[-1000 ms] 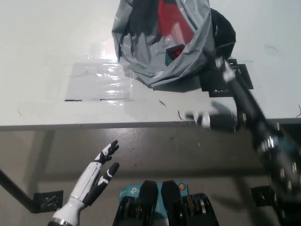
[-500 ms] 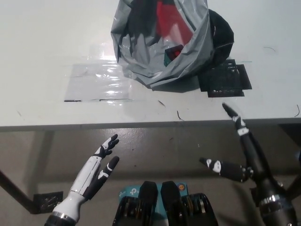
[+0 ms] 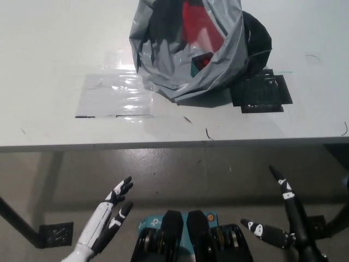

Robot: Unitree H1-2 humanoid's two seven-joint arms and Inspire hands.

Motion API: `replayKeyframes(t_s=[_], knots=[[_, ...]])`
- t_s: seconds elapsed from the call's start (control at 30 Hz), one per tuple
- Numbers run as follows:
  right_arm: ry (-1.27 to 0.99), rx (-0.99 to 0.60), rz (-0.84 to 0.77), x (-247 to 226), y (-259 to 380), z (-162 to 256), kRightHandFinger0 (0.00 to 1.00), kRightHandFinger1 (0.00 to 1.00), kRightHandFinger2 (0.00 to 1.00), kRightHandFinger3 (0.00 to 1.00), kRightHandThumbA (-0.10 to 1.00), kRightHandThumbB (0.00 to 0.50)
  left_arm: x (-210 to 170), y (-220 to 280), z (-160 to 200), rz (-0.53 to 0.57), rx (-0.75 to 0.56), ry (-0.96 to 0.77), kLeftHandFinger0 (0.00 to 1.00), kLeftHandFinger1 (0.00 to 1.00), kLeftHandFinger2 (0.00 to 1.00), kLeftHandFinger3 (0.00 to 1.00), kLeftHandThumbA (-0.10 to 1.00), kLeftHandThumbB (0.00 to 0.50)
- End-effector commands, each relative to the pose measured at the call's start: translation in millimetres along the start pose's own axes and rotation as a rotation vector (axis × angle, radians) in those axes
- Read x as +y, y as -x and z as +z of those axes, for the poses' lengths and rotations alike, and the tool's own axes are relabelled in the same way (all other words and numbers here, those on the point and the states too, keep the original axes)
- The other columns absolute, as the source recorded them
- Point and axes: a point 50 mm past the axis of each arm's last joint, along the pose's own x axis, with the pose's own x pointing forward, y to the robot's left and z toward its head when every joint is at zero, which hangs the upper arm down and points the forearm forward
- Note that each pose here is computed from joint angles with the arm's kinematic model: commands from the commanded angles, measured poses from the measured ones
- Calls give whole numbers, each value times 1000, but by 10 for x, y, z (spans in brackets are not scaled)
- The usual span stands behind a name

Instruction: Use the right hand to pick up a rubix's cube and place it into a plastic bag and lift the bag

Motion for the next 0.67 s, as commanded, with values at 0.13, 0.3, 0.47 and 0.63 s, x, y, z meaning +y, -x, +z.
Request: replayKeyframes(t_s=[0.13, 0.3, 0.47, 0.63], knots=[[-120, -252, -159, -23, 60, 141, 1000, 1000, 1000, 1000, 865, 174, 166, 68, 163, 56, -95, -4, 1000, 1000, 1000, 1000, 1000, 174], [-120, -256, -145, -6, 57, 135, 1000, 1000, 1000, 1000, 851, 189, 156, 92, 143, 60, -86, -14, 1000, 1000, 1000, 1000, 1000, 141], [-118, -268, -135, -5, 48, 130, 1000, 1000, 1000, 1000, 834, 190, 144, 115, 137, 66, -86, -22, 1000, 1000, 1000, 1000, 1000, 131], [-121, -275, -136, -12, 61, 119, 1000, 1000, 1000, 1000, 808, 181, 122, 138, 136, 67, -81, -21, 1000, 1000, 1000, 1000, 1000, 137]])
